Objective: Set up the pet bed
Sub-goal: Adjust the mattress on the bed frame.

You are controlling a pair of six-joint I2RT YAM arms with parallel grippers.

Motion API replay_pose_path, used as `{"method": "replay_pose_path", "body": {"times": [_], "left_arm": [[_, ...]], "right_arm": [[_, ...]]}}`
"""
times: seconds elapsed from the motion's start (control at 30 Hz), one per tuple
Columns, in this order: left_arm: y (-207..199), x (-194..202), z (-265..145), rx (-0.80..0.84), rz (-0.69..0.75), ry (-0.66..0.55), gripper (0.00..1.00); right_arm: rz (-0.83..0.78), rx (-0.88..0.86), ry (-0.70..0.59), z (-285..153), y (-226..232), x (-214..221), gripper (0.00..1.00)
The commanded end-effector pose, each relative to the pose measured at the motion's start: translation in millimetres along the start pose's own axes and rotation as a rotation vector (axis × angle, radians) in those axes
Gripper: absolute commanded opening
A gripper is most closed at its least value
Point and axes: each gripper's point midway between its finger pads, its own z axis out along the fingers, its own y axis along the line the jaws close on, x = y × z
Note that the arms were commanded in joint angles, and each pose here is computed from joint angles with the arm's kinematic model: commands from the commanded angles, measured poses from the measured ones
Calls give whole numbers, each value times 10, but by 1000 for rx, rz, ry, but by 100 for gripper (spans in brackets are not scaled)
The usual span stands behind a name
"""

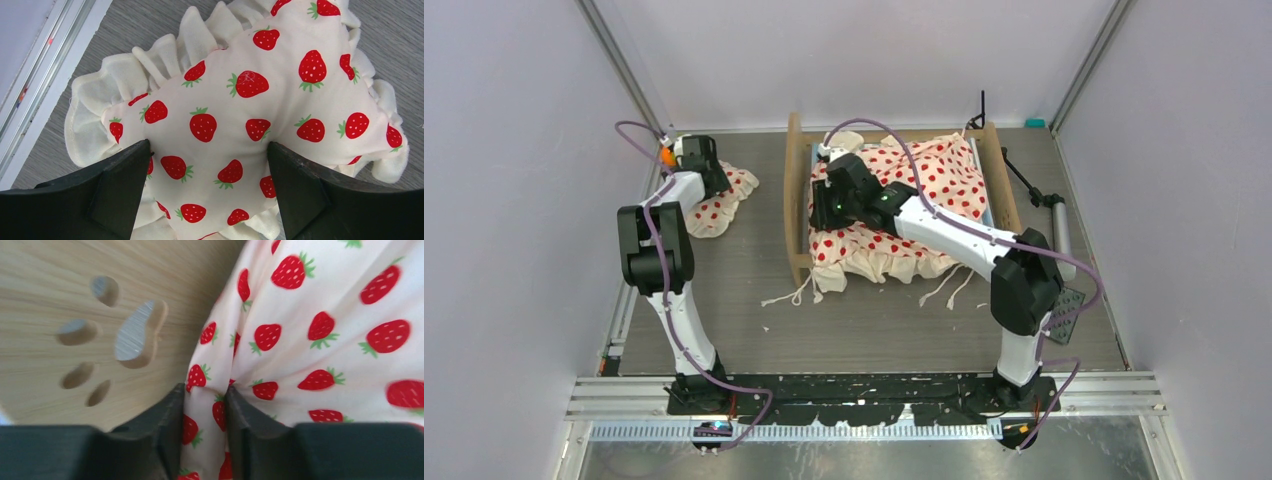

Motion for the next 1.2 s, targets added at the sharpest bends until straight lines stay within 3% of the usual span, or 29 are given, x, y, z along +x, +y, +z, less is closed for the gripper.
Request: {"method": "replay_pose_path", "body": {"times": [0.0, 0.13, 0.33, 0.47, 0.63, 0.8, 0.93, 1.07, 1.17], "left_arm": [[85, -83, 32, -30, -11, -14, 89], [83, -90, 32, -31, -11, -16, 89], [90, -101, 22, -33, -9, -18, 89], [92, -104, 19, -31, -11, -17, 89], [85, -103, 19, -29, -10, -16, 89], [89, -96, 23, -34, -6, -11, 89], [91, -73, 29, -35, -5, -5, 89], [104, -75, 22, -38, -5, -4, 89], [108, -83, 17, -42, -2, -5, 89]], "right_arm": [[-12, 79, -11, -25, -114, 23, 46], [-32, 123, -72, -277, -164, -193, 58], [-41, 218, -204, -835, -333, -567, 59], [82, 312, -285, -1081, -843, -643, 52], [309, 246, -385, -1149, -1409, -640, 49], [387, 345, -320, -967, -1912, -345, 46], [428, 546, -278, -953, -2359, -62, 45], [418, 609, -228, -952, -2493, 61, 47], [394, 591, -266, -1087, -2416, -102, 50]]}}
